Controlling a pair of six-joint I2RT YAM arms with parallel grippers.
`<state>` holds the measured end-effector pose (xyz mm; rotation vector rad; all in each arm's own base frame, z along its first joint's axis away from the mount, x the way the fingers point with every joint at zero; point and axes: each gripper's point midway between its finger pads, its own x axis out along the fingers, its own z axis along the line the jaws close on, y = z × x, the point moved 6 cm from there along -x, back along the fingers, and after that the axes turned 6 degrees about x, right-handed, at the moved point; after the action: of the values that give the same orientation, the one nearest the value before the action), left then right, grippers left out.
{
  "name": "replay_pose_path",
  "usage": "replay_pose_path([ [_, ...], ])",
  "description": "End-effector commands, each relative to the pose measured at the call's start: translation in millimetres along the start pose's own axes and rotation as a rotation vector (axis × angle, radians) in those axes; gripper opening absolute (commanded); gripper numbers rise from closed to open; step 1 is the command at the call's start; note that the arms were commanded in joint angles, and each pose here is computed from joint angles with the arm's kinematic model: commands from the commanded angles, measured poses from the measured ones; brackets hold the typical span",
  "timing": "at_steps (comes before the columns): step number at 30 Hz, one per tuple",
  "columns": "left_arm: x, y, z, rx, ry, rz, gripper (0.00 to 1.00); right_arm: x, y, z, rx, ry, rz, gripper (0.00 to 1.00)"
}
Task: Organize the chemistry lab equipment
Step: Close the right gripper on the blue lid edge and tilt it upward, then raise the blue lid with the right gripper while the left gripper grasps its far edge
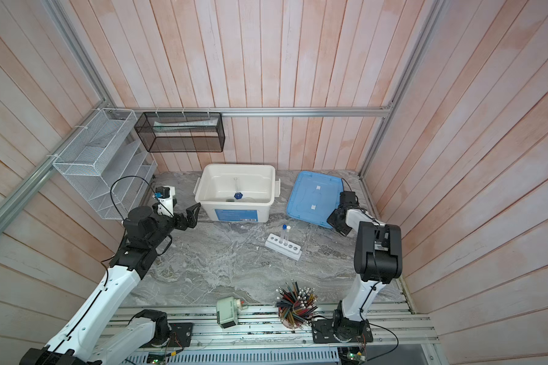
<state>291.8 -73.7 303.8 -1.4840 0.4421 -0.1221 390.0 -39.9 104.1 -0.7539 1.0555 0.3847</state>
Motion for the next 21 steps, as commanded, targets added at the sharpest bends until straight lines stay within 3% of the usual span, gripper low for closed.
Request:
replay_pose_path([
  [1, 2, -14, -12, 0.038, 0.027, -0.01, 1.0, -42, -21, 4, -0.029, -0.03, -0.097, 0.0],
  [21, 27, -43, -72, 0.024, 0.295, -0.073, 1.0, -196, -24, -7, -0.078, -0.164, -0.372, 0.0],
])
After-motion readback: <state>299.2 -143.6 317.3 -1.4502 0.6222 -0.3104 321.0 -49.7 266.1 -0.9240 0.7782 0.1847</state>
